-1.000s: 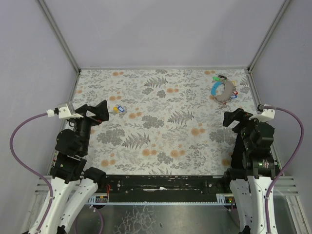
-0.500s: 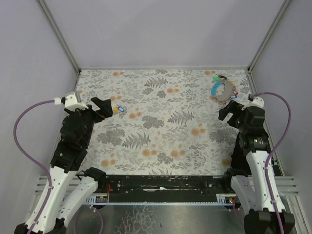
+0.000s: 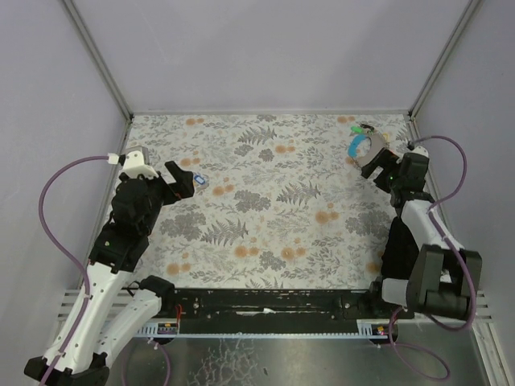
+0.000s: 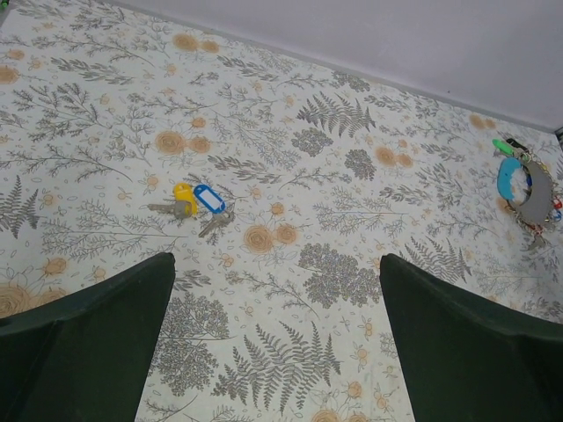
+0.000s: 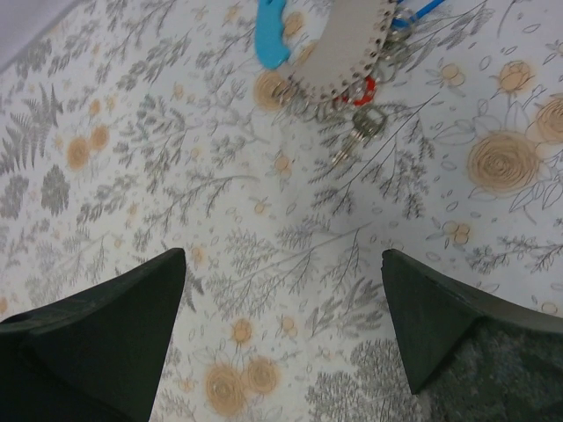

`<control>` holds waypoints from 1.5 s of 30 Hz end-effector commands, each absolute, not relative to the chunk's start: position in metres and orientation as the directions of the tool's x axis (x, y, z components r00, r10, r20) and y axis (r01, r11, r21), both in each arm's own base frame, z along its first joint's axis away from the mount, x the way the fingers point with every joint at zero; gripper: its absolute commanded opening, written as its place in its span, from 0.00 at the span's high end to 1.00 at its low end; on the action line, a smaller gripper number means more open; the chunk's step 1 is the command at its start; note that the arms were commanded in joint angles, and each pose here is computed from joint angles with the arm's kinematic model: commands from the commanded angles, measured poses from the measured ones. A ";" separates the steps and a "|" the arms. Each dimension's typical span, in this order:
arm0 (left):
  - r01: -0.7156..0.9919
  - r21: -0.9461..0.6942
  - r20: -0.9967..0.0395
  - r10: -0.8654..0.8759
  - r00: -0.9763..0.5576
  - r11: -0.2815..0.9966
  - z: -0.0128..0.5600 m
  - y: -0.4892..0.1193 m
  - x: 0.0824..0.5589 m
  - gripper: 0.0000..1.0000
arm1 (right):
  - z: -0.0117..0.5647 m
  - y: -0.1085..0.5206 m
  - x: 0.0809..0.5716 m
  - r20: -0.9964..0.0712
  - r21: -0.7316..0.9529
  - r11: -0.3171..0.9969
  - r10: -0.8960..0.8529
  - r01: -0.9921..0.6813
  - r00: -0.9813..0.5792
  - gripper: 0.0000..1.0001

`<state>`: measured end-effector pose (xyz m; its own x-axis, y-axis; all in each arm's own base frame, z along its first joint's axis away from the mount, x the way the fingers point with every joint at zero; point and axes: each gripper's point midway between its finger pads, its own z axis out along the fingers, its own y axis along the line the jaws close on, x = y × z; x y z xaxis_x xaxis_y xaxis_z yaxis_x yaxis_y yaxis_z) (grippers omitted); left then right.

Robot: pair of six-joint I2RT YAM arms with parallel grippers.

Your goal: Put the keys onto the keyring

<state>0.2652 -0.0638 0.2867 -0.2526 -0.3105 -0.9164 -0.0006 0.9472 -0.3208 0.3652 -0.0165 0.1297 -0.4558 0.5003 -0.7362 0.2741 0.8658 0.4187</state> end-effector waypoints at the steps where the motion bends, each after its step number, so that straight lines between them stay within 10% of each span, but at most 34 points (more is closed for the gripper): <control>1: -0.005 -0.288 -0.922 -0.279 -0.269 0.957 0.280 -0.063 0.265 0.00 | 0.167 -0.043 0.418 -0.752 0.545 0.808 0.589 0.222 -0.296 0.01; 15: 0.002 -0.277 -0.923 -0.265 -0.279 0.961 0.279 -0.064 0.271 0.00 | 0.085 -0.097 0.499 -0.548 0.711 0.634 0.770 0.303 -0.326 0.26; 34: 0.009 -0.283 -0.920 -0.269 -0.285 0.959 0.277 -0.064 0.273 0.00 | 0.022 -0.081 0.516 -0.368 0.803 0.507 0.834 0.312 -0.410 0.35; 45: 0.048 -0.293 -0.918 -0.267 -0.292 0.955 0.277 -0.071 0.271 0.00 | 0.034 -0.066 0.518 -0.340 0.857 0.468 0.827 0.214 -0.449 0.75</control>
<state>0.2716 -0.0668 0.2737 -0.3031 -0.2774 -0.9117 0.0075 0.9560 -0.2933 0.5182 -0.0781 0.0192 -0.4215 0.8393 -0.3434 0.2881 0.4830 0.8269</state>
